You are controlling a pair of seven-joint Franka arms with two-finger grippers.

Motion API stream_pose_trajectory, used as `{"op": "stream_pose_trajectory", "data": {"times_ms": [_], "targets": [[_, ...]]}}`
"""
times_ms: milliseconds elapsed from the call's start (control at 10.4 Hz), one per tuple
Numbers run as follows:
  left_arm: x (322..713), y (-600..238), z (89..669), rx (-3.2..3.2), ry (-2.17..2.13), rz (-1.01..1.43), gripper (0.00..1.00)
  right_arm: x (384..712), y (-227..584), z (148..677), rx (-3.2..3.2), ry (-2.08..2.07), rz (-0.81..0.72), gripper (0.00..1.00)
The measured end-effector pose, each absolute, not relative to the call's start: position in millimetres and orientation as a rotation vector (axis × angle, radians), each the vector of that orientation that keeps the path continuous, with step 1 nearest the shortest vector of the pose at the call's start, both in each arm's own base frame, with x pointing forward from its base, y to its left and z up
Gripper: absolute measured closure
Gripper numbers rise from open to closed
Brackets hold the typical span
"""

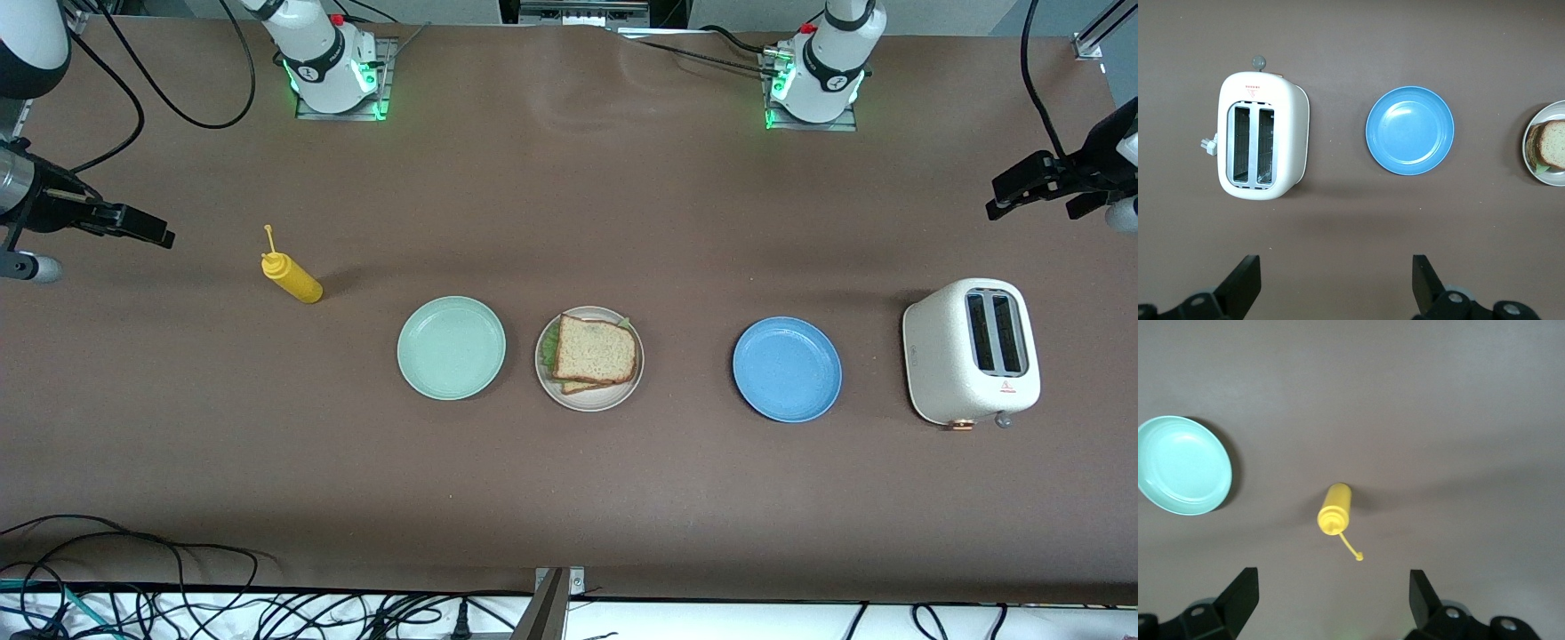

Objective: Make sandwich on beige plate with both arms

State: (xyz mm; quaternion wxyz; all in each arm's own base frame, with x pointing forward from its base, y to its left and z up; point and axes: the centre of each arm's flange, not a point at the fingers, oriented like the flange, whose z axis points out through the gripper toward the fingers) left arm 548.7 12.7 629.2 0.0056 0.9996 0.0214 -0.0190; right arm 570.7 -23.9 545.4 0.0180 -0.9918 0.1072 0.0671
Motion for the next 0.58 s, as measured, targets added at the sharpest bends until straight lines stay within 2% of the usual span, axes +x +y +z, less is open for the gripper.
{"op": "stream_pose_trajectory", "data": {"times_ms": [579], "targets": [[549.1,18.5,628.2,3.129,0.084,-0.062,0.0,570.8,-16.7,545.0,-3.068,0.359,0.214,0.0]]}}
